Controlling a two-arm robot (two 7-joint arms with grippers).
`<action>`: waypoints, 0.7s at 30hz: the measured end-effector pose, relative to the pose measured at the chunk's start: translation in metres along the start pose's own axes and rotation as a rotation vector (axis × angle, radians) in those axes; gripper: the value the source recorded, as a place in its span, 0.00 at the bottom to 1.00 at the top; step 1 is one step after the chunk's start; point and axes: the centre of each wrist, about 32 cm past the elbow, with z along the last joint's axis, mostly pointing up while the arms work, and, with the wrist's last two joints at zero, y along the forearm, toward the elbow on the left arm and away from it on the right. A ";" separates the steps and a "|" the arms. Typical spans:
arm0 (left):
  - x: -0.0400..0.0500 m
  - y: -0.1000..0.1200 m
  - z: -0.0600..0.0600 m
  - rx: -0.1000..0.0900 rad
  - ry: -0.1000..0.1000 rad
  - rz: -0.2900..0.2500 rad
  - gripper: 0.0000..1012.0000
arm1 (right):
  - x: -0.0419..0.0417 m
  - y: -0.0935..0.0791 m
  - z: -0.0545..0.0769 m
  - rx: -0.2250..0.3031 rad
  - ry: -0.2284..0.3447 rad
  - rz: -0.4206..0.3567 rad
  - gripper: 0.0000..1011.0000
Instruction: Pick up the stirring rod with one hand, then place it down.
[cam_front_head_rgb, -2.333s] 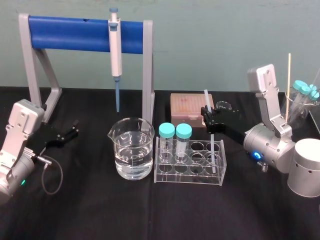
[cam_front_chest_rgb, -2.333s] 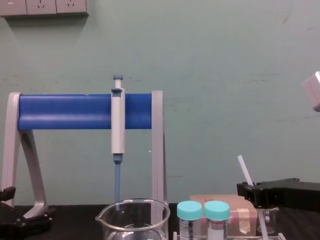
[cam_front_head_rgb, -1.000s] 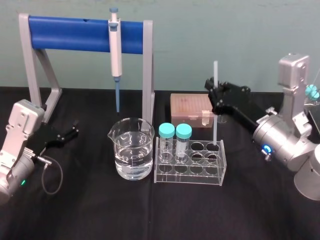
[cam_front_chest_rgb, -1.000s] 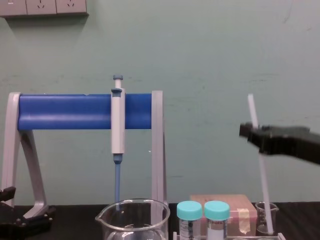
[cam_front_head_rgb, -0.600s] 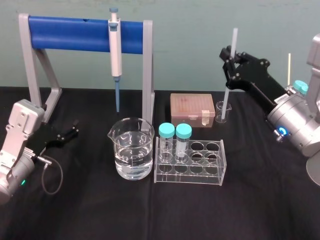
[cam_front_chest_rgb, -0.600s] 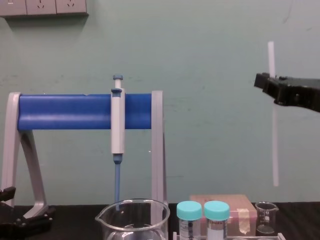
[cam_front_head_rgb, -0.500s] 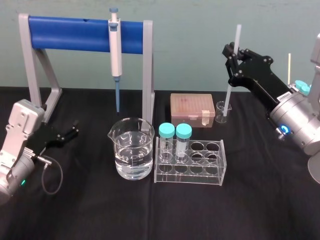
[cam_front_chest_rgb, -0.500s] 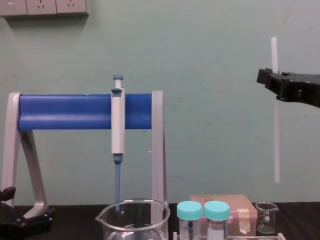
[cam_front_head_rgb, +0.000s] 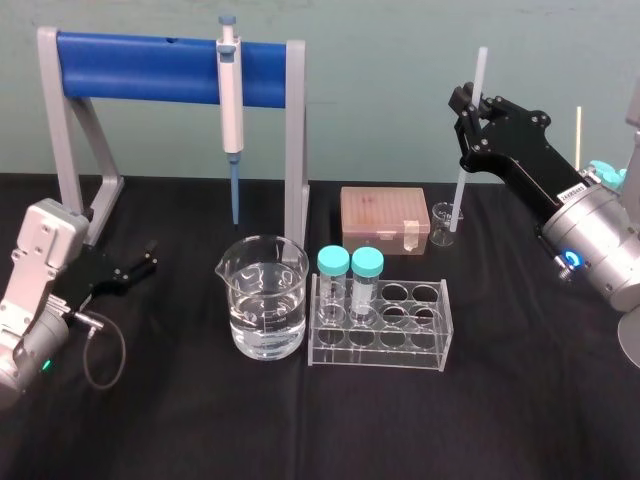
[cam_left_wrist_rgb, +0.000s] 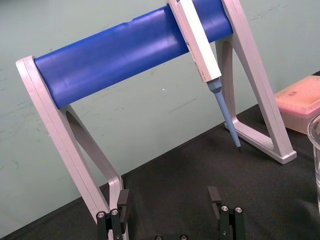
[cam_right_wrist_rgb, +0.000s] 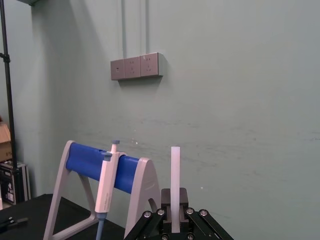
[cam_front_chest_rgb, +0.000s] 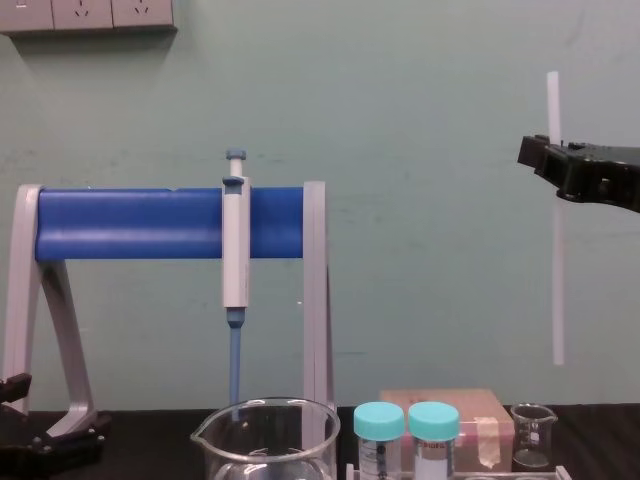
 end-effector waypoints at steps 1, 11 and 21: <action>0.0000 0.000 0.000 0.000 0.000 0.000 0.99 | -0.0001 0.000 0.000 0.000 0.000 0.000 0.08; 0.0000 0.000 0.000 0.000 0.000 0.000 0.99 | -0.0019 -0.001 -0.001 -0.003 0.004 0.002 0.08; 0.0000 0.000 0.000 0.000 0.000 0.000 0.99 | -0.0036 -0.003 -0.002 -0.009 0.008 0.005 0.08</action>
